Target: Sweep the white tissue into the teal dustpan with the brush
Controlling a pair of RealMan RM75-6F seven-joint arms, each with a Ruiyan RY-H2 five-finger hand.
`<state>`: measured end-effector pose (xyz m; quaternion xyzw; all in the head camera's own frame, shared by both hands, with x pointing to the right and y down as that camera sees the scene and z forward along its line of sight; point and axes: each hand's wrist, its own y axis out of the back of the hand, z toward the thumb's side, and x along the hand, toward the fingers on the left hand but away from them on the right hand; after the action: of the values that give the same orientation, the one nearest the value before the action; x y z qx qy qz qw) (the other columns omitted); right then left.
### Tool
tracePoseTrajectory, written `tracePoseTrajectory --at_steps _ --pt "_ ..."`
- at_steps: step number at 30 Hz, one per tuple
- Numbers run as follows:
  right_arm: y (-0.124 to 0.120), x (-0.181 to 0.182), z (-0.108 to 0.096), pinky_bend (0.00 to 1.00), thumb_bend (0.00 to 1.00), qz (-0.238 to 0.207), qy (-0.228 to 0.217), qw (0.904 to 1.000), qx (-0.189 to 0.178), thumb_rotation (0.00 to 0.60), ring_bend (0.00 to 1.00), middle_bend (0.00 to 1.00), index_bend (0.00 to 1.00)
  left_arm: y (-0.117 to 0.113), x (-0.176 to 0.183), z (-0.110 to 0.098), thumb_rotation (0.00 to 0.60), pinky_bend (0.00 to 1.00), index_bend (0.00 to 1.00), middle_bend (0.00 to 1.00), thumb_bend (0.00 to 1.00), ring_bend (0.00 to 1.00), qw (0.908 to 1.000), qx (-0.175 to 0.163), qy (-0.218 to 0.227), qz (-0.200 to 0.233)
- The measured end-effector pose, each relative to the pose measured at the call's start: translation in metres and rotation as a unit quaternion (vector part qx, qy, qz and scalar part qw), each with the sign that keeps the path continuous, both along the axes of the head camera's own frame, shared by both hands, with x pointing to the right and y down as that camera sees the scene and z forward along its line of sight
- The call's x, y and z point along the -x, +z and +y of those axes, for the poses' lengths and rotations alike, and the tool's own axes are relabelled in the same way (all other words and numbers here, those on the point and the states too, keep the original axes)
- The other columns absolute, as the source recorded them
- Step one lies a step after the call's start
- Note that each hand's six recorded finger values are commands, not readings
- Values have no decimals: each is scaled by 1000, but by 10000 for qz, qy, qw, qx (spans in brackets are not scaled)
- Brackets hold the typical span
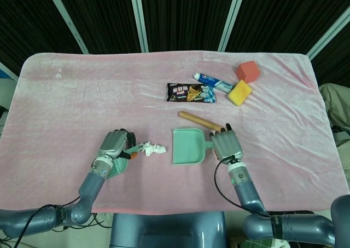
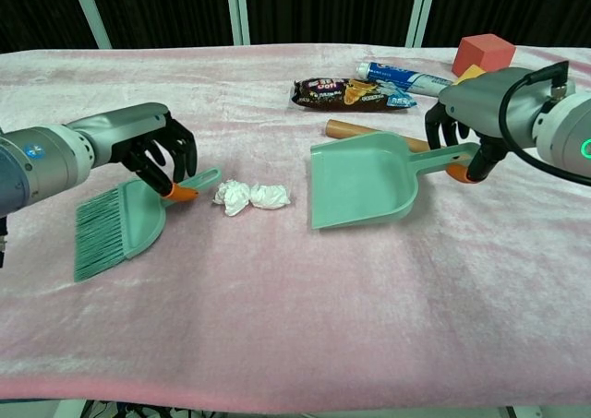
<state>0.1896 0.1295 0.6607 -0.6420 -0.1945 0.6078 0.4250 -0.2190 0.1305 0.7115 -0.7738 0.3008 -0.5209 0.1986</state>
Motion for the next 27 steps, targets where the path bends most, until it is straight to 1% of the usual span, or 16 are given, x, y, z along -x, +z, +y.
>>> tracePoseTrajectory --at_steps 7,10,16,20,27 --pt "-1 2 -5 171 515 91 67 9999 -71 600 344 575 680 -8 -23 -25 600 276 626 671 413 248 9965 59 61 829" --pt "-4 4 -8 171 516 108 90 9998 -111 600 344 575 680 -12 -34 -36 600 277 628 672 415 248 9944 1 194 1040" --pt "-6 0 -10 171 517 188 128 9997 -125 600 344 575 680 -17 -51 -51 600 277 633 675 423 248 9912 -88 490 1224" --pt "-7 -3 -11 171 517 228 179 9995 -132 600 344 575 680 -18 -57 -57 600 277 634 676 423 248 9897 -69 589 1299" --pt "-10 -5 -12 171 518 250 229 9992 -190 600 344 575 680 -20 -67 -63 600 280 636 681 423 256 9873 -192 875 1311"
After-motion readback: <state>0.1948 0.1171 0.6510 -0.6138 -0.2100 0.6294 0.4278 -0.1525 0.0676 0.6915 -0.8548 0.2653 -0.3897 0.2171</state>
